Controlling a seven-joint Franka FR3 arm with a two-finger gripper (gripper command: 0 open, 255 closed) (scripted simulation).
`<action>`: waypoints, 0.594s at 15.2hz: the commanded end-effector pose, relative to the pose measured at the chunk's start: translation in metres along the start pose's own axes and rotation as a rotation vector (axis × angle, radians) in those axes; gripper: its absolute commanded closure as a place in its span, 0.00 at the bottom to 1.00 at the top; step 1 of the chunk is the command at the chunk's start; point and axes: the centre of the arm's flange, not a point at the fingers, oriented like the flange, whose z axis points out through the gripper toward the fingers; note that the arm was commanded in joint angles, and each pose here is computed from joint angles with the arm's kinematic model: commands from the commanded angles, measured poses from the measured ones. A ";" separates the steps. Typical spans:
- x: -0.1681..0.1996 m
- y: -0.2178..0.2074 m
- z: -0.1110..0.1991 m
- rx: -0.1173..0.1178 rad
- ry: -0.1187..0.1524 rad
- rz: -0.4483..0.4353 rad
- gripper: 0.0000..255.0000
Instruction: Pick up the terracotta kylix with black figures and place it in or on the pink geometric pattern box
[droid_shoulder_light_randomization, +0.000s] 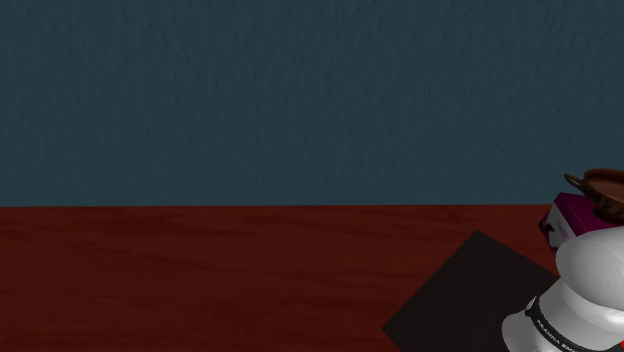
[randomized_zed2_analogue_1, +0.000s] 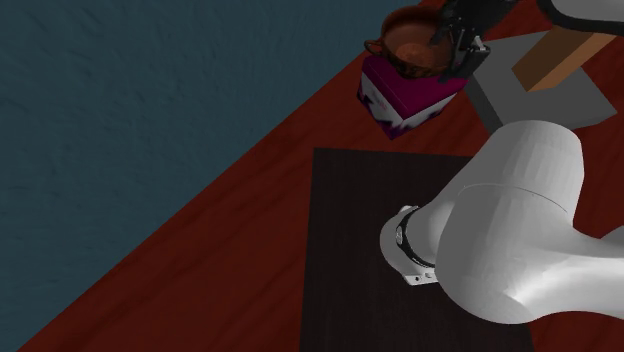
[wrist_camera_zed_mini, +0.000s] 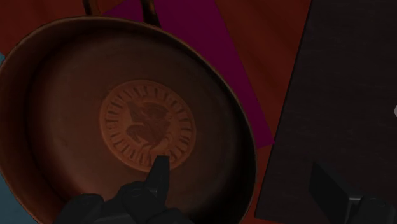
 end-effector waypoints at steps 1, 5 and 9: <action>-0.001 0.001 -0.023 0.001 0.001 0.000 0.00; -0.001 0.001 -0.034 0.001 0.001 0.000 0.00; -0.001 0.001 -0.034 0.001 0.001 0.000 0.00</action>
